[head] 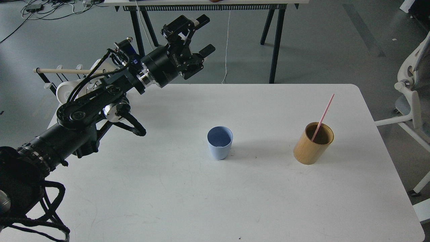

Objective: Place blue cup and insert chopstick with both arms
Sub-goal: 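Release the blue cup and raise the left gripper away, then reach the right gripper to the pink stick in the tan cup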

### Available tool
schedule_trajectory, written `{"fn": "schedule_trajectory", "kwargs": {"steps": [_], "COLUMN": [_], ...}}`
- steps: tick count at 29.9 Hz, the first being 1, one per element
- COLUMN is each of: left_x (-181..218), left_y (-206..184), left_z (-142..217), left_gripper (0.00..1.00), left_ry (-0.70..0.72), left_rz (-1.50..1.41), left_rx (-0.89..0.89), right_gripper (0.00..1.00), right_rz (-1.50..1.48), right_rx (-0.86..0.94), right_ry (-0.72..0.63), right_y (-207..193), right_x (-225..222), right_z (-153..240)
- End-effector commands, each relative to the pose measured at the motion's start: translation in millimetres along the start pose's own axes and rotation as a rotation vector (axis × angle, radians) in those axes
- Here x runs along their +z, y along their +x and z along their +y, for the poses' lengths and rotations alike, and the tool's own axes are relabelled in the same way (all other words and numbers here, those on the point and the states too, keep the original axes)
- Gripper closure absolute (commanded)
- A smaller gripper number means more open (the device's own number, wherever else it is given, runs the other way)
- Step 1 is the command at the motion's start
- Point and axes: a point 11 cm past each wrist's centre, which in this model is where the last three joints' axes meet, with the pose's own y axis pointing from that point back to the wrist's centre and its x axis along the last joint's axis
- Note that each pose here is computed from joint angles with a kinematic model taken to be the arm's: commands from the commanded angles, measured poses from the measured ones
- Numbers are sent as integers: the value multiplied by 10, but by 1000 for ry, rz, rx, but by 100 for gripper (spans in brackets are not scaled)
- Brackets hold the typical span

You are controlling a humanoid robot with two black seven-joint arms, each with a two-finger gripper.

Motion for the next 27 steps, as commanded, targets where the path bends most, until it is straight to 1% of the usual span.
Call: {"fn": "schedule_trajectory", "kwargs": {"steps": [1,4,6,8,10,15,17,19,21,24,27], "left_x": [73,75,45,4,-23,-53,-65,-83,-107,-125,-156], "left_y": [70,75,66,53,47,46,45,45,44,43,55], "left_z": [102,139,154,172,185,208,217,230,248,261,302], "left_gripper": [8,8,8,8,8,7,7,7,7,7,7], "left_ry": [-69,-91,-88,-82,-79,-75,-73,-70,-67,-64,-59], "left_rz": [54,74,80,87,92,97,99,101,106,109,114], "left_rx": [52,67,69,71,73,77,79,81,85,87,96], "right_gripper": [5,5,5,5,5,5,5,6,9,14,17], "right_rz": [85,88,99,95,79,62,45,53,46,18,0], "right_rx": [-76,-128,-151,-176,-189,-204,-230,-257,-263,-271,-272], "right_ry": [-46,-51,-55,-31,-11,-7,10,-4,-14,3,18], "right_y": [-438,-855,-1043,-1204,-1321,-1438,-1606,-1737,-1848,-2049,-2145], "right_x": [206,305,366,323,274,267,223,284,322,260,197], "right_z": [50,0,-41,-121,-175,-192,-244,-270,-325,-453,-530]}}
